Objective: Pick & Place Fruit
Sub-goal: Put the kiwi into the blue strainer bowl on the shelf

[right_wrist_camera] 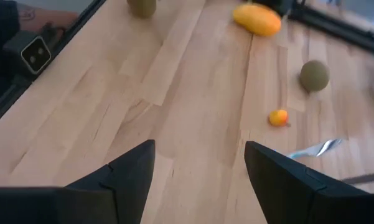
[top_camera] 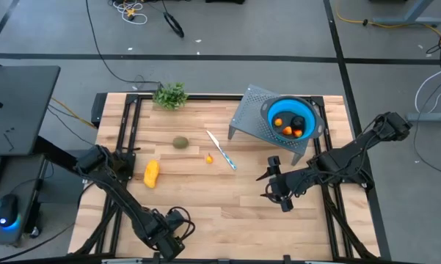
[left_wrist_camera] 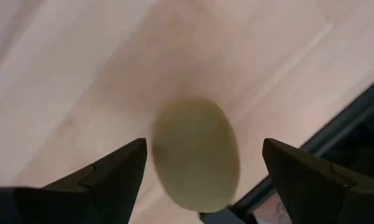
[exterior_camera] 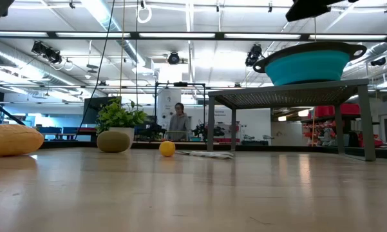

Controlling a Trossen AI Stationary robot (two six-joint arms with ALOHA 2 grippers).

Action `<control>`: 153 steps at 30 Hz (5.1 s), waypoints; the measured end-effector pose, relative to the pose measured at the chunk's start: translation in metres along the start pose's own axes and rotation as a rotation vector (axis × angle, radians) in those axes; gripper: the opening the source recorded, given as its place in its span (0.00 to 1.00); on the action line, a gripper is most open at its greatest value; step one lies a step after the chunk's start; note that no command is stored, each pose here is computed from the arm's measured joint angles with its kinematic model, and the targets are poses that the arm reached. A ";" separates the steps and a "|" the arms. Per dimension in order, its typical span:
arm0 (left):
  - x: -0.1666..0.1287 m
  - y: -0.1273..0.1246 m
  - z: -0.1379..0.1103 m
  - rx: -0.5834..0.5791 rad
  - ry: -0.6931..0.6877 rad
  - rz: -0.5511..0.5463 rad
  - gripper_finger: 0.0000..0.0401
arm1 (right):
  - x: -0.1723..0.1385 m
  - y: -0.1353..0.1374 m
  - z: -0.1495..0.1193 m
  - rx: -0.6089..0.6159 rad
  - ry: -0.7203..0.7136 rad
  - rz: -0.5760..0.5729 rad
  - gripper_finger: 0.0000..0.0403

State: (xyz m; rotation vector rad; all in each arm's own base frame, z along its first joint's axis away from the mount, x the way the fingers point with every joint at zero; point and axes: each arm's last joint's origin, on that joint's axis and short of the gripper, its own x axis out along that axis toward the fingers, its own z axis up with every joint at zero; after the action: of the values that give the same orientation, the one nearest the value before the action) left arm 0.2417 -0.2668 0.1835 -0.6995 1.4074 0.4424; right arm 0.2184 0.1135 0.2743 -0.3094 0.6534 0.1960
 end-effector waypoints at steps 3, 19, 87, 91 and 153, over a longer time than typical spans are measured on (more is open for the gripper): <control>0.000 0.001 0.000 -0.022 -0.005 0.008 0.83 | 0.001 -0.003 0.001 -0.005 -0.013 -0.044 0.64; 0.000 0.001 -0.002 -0.114 0.029 0.013 0.83 | 0.004 -0.017 0.002 0.013 -0.015 -0.097 0.64; -0.037 -0.009 0.049 0.104 -0.348 0.019 0.59 | 0.004 -0.015 0.004 0.020 -0.032 -0.037 0.64; -0.065 -0.014 0.075 0.247 -0.631 0.050 0.59 | 0.004 -0.012 0.008 -0.001 -0.079 0.059 0.64; -0.099 -0.032 0.173 0.982 -1.188 0.950 0.60 | 0.024 -0.051 0.040 0.539 -0.451 -0.236 0.74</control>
State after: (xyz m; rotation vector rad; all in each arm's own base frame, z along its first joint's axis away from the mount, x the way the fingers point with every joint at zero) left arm 0.3771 -0.1609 0.2894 0.9880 0.5306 0.6388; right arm 0.2735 0.0814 0.3007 0.1779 0.2010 -0.1384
